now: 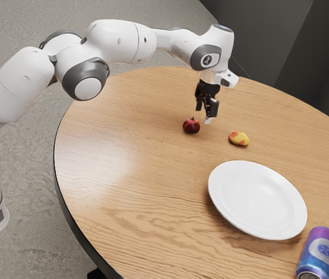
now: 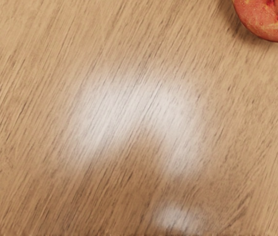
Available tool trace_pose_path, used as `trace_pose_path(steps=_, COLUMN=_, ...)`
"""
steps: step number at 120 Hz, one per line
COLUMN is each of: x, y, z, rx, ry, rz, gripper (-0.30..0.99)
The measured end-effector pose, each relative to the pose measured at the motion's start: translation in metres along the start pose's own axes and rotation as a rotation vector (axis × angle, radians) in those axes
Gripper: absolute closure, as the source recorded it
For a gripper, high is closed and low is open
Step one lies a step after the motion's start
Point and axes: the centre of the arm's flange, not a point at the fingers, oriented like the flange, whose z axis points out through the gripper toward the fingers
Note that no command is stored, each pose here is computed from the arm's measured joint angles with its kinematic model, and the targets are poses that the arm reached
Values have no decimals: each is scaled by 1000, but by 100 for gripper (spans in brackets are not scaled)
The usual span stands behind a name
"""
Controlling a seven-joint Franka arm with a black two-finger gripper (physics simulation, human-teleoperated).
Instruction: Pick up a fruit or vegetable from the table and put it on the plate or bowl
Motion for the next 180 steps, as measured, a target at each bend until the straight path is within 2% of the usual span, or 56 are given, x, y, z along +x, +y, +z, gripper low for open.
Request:
trace_pose_path(steps=51, x=-38, y=7, z=6, rx=-49, ry=-100, rz=23, gripper=0)
trace_pose_path(steps=156, x=-28, y=4, z=35, rx=-60, ry=-78, rz=31, gripper=0)
trace_pose_path(steps=180, x=-28, y=3, z=35, rx=-56, ry=-78, rz=33, gripper=27)
